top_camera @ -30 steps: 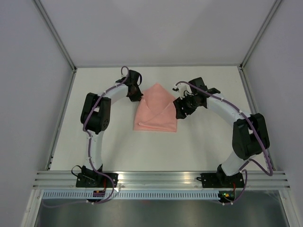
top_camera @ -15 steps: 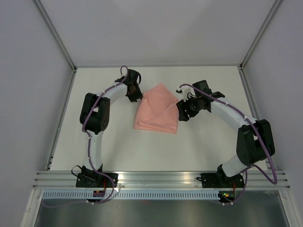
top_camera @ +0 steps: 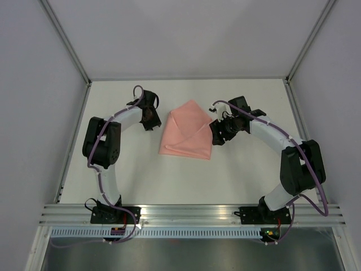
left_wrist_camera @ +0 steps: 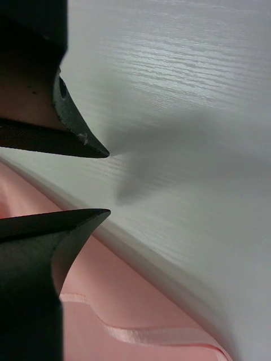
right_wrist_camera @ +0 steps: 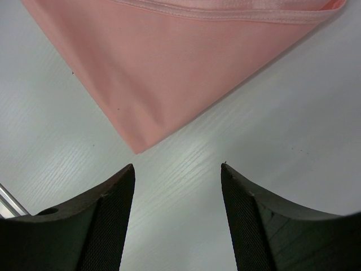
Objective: Fold the napkin, place the utensils inside, and roll it up
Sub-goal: Fold the napkin at the center of the board.
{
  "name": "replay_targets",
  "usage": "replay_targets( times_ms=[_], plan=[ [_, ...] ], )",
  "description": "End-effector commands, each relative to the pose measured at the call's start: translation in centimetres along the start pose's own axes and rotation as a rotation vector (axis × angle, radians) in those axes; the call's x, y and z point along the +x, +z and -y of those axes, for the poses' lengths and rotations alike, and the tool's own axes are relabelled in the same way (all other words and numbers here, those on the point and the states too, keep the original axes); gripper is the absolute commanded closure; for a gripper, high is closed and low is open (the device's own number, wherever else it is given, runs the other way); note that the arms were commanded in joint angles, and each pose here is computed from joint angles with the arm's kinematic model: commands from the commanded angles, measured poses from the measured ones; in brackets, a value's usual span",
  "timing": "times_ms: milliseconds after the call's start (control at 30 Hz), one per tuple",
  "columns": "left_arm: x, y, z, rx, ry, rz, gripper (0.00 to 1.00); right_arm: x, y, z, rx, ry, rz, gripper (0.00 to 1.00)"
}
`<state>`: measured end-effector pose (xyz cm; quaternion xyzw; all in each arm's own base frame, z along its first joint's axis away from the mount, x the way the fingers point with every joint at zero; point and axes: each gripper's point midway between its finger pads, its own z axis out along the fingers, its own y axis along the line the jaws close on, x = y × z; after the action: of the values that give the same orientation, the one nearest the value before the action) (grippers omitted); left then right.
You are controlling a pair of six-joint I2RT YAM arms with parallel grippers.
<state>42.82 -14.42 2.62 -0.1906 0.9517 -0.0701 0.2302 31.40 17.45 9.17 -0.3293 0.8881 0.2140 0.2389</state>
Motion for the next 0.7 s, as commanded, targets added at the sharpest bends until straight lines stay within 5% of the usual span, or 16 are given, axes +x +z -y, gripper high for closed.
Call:
replay_targets(
  times_ms=[0,233,667],
  plan=[
    [-0.6,-1.3,0.2,0.05,-0.007,0.053,0.54,-1.2,-0.1,0.2,0.0,-0.01,0.03,0.32],
    [0.3,-2.5,-0.2,0.083,-0.021,0.064,0.54,-1.2,-0.2,0.3,0.005,-0.015,0.033,0.32],
    [-1.2,-12.9,2.9,0.37,0.06,0.189,0.46,-1.7,0.0,0.5,0.078,-0.061,0.052,0.31]
  ],
)
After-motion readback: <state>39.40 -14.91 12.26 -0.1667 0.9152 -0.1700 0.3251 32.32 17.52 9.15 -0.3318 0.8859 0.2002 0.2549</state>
